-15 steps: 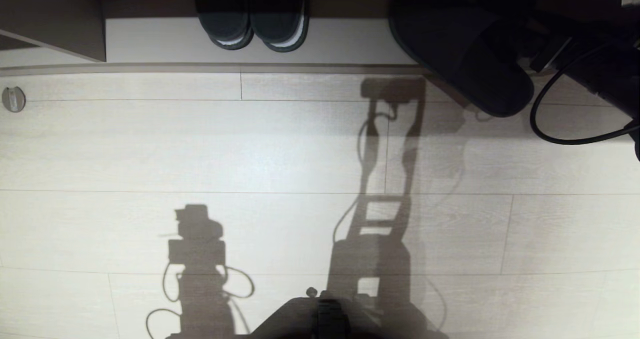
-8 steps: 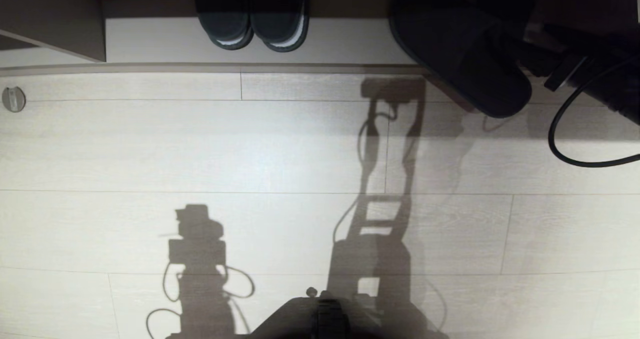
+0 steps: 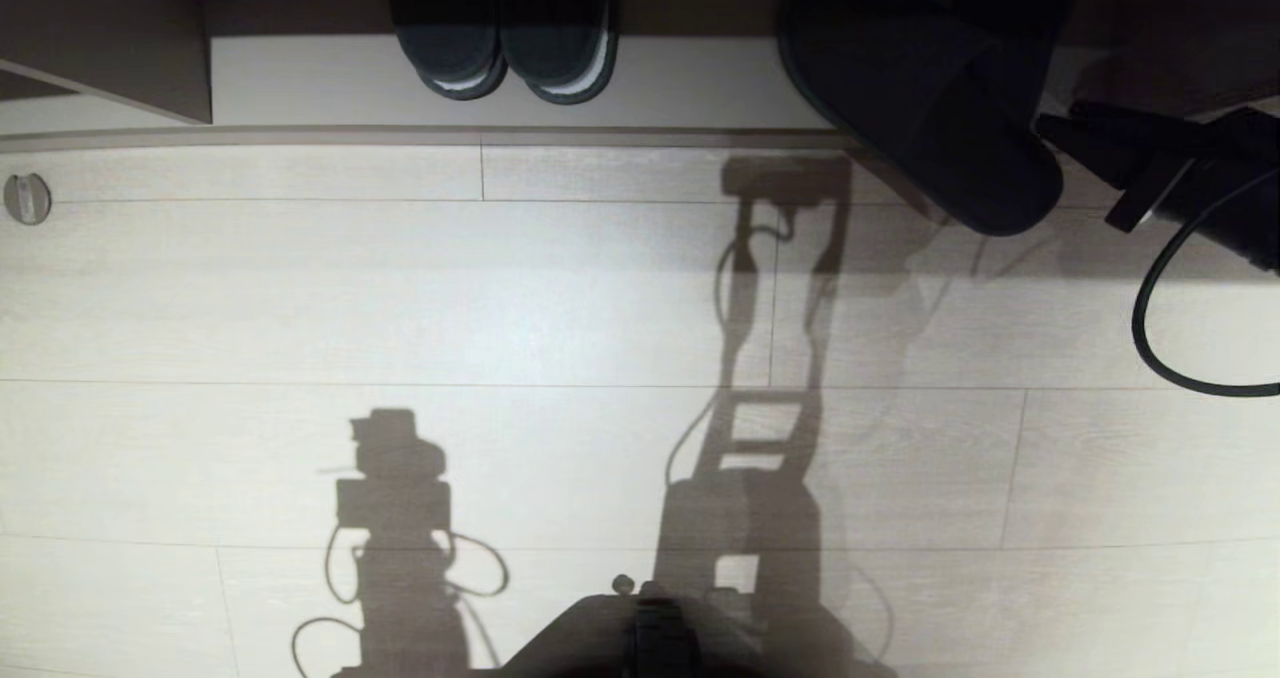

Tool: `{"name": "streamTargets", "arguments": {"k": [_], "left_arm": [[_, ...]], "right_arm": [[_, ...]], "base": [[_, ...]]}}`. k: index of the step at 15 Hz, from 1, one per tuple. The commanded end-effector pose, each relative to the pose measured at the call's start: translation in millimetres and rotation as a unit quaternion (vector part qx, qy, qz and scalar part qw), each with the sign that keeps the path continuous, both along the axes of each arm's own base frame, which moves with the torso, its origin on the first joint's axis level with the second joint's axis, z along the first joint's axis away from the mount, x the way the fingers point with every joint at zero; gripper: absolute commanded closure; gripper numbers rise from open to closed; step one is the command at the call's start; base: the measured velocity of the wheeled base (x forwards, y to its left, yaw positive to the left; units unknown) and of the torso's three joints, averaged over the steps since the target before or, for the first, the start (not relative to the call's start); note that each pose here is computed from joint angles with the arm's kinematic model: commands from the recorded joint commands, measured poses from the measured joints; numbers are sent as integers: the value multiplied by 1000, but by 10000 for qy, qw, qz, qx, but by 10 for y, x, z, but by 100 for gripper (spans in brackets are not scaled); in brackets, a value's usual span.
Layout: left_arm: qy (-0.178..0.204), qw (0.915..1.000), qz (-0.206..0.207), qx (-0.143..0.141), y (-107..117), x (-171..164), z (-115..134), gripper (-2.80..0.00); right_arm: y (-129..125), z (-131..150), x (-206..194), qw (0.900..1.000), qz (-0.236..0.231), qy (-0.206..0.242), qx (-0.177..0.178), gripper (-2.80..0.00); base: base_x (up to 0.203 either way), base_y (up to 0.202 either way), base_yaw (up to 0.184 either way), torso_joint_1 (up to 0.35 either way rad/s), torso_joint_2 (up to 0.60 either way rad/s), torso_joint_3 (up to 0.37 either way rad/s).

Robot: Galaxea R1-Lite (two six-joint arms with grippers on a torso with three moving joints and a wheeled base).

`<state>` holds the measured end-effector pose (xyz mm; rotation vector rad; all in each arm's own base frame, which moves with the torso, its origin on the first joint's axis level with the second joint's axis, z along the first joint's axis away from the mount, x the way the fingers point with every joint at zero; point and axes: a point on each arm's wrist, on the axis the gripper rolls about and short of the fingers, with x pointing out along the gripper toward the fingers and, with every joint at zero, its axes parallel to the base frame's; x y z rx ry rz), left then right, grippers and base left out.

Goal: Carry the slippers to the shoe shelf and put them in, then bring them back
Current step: Place the slippers into the shoe cabinet

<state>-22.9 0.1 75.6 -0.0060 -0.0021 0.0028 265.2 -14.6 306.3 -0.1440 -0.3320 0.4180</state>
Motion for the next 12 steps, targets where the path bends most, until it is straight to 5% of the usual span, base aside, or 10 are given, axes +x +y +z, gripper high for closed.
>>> {"name": "streamTargets", "arguments": {"k": [1, 6, 12], "left_arm": [[-5, 10000, 2, 0, 0, -1, 0, 0], [-5, 10000, 2, 0, 0, -1, 0, 0], [-5, 10000, 2, 0, 0, -1, 0, 0]], "right_arm": [[119, -17, -46, 9998, 138, -28, -158, 0], [661, -137, 244, 9994, 293, 184, -16, 0], [783, -140, 621, 9999, 76, 103, -10, 0]], "base": [[0, 0, 0, 0, 0, 0], [0, 0, 0, 0, 0, 0], [0, 0, 0, 0, 0, 0]]}}
